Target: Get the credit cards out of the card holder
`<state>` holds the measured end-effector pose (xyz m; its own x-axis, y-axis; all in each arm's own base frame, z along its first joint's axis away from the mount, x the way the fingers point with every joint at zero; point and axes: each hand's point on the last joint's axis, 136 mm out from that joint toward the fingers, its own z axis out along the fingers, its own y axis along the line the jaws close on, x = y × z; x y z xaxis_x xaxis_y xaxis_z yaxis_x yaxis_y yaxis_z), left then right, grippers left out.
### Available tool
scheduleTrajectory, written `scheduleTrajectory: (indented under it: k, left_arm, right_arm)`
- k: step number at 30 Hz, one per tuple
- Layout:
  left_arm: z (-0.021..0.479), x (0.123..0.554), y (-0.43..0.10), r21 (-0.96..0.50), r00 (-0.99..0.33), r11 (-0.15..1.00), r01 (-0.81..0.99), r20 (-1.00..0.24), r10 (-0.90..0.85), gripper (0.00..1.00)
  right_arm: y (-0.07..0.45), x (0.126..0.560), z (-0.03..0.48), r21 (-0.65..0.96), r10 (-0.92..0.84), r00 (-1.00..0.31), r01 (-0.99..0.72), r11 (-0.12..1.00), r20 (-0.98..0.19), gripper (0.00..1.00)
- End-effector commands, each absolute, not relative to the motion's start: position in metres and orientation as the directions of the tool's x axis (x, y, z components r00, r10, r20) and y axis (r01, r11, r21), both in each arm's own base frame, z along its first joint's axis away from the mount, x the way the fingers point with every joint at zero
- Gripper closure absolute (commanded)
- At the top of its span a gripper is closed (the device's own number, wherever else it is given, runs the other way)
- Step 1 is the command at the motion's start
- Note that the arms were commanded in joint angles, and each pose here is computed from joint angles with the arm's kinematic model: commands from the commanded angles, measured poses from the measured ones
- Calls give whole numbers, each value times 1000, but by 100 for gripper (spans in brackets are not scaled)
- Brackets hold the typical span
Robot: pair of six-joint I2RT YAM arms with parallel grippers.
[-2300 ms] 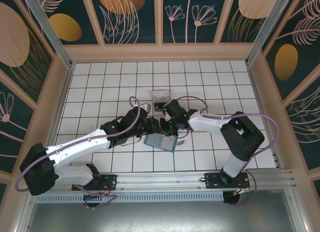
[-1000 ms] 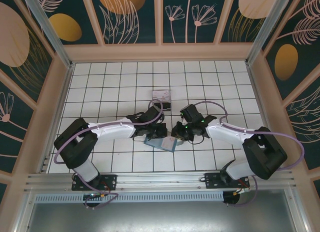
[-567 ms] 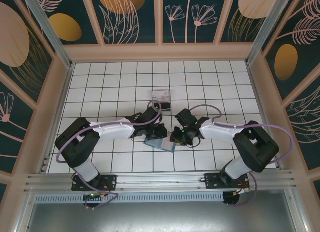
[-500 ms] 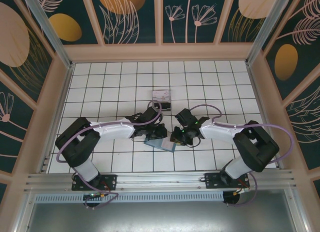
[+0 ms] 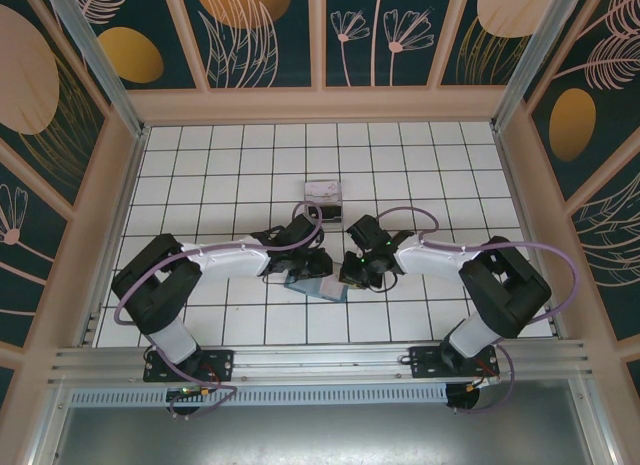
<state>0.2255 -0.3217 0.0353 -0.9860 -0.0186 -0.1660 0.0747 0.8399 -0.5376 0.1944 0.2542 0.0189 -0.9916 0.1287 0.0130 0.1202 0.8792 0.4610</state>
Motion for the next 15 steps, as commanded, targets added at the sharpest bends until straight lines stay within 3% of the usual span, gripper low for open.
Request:
scheduleTrajectory:
  k: [1,15]
  left_arm:
    - [24,226,-306,-461,-986,885,64,-167,-15,77]
    - [15,224,-308,-454,-989,888,80,-148,14,76]
  right_arm:
    - [240,192,-2,370,127,-992,120,921,6,86]
    - [242,192,-1,375,115,-993,108,921,5,86]
